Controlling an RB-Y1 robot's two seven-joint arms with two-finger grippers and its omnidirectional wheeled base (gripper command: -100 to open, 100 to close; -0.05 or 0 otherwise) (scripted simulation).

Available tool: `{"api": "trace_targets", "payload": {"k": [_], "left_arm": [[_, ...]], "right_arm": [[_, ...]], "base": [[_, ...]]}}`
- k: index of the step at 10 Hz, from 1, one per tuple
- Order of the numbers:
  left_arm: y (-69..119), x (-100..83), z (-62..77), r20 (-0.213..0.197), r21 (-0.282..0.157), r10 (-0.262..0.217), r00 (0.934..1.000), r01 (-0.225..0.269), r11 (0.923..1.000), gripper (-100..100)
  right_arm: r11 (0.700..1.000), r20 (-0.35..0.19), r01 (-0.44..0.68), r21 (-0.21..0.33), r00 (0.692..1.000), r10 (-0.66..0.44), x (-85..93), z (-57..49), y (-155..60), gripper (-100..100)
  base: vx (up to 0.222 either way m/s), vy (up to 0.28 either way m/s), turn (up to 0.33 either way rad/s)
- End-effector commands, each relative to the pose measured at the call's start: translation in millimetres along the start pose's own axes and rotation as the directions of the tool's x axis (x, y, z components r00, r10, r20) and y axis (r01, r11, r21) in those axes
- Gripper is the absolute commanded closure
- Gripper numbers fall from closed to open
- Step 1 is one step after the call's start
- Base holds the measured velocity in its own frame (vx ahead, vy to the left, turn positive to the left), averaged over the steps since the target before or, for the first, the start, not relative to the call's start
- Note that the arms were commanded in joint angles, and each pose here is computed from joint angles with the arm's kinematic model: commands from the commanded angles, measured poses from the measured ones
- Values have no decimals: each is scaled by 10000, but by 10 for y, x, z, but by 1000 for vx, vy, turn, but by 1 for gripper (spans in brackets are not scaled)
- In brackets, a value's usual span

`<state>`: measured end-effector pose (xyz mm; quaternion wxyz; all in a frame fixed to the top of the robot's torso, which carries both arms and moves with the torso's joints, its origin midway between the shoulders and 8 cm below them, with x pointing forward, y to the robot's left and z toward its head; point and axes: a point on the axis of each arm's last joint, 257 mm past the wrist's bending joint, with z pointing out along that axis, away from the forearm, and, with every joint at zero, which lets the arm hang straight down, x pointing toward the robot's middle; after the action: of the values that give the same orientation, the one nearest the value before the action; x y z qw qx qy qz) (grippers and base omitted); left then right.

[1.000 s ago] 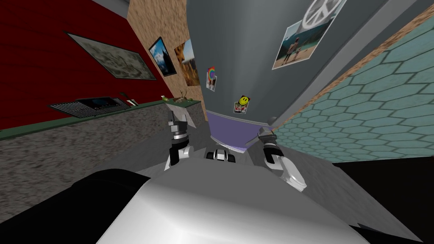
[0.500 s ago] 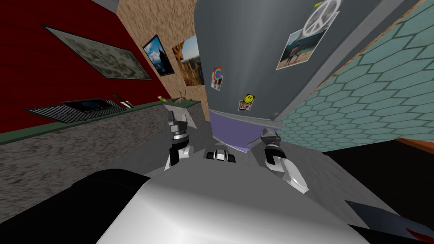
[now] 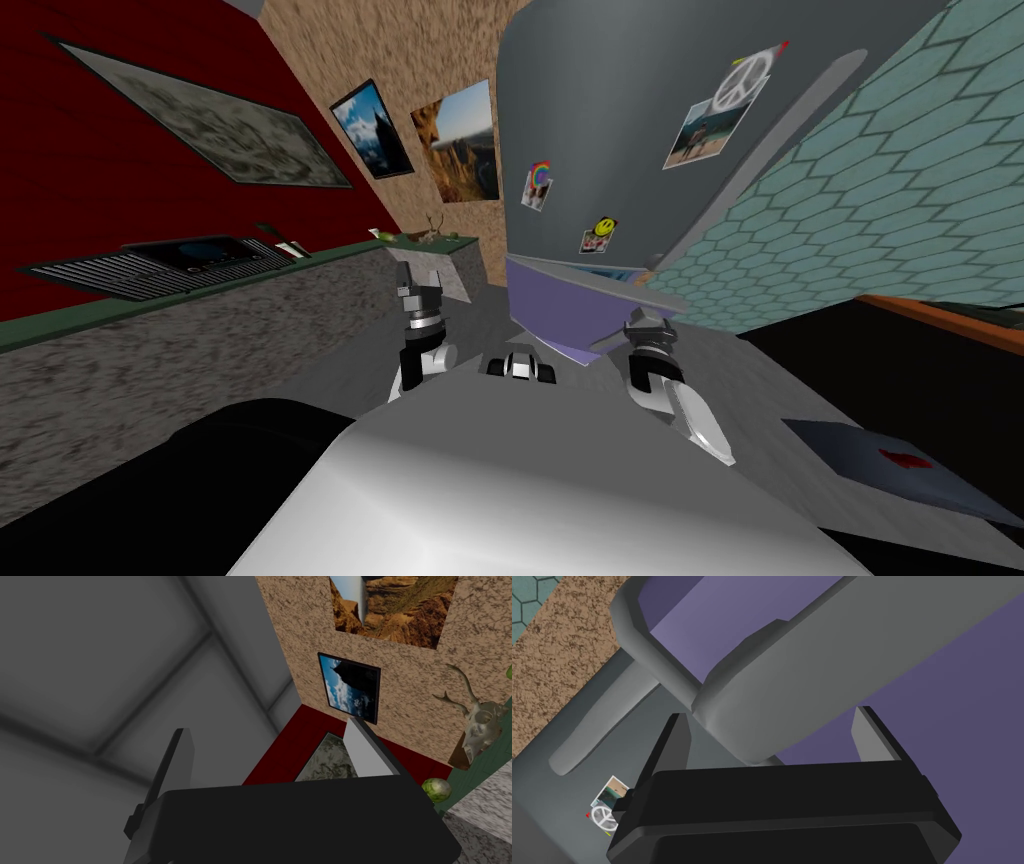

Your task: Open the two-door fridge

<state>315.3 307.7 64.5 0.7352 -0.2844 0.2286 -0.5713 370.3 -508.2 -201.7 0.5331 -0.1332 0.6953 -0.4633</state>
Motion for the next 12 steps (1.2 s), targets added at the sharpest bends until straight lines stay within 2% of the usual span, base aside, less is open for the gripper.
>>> {"api": "trace_targets", "payload": {"k": [1,3,4,7,8,12], "left_arm": [[0,0,0,0,-1,2,10000,-2,10000,0],[0,-1,-1,-2,-2,5,10000,-5,10000,0],[0,-1,-1,0,-2,3,10000,-3,10000,0],[0,-1,-1,0,-1,3,10000,-3,10000,0],[0,-1,-1,0,-2,3,10000,-3,10000,0],[0,-1,-1,-1,-1,4,10000,-4,10000,0]], "right_arm": [[9999,-194,0,112,9998,2,39,-37,-23,100],[9991,-642,12,432,9979,16,150,-87,-92,100],[9991,-642,12,432,9979,16,150,-87,-92,100],[9958,-1169,76,914,9931,32,266,-151,-214,100],[9958,-1169,76,914,9931,32,266,-151,-214,100],[9904,-1719,174,1371,9851,65,389,-233,-330,100]], "base": [[-63,137,-48],[-53,221,-124],[-21,238,-120],[-38,294,-145],[-65,229,-69],[-71,243,-94]]}}
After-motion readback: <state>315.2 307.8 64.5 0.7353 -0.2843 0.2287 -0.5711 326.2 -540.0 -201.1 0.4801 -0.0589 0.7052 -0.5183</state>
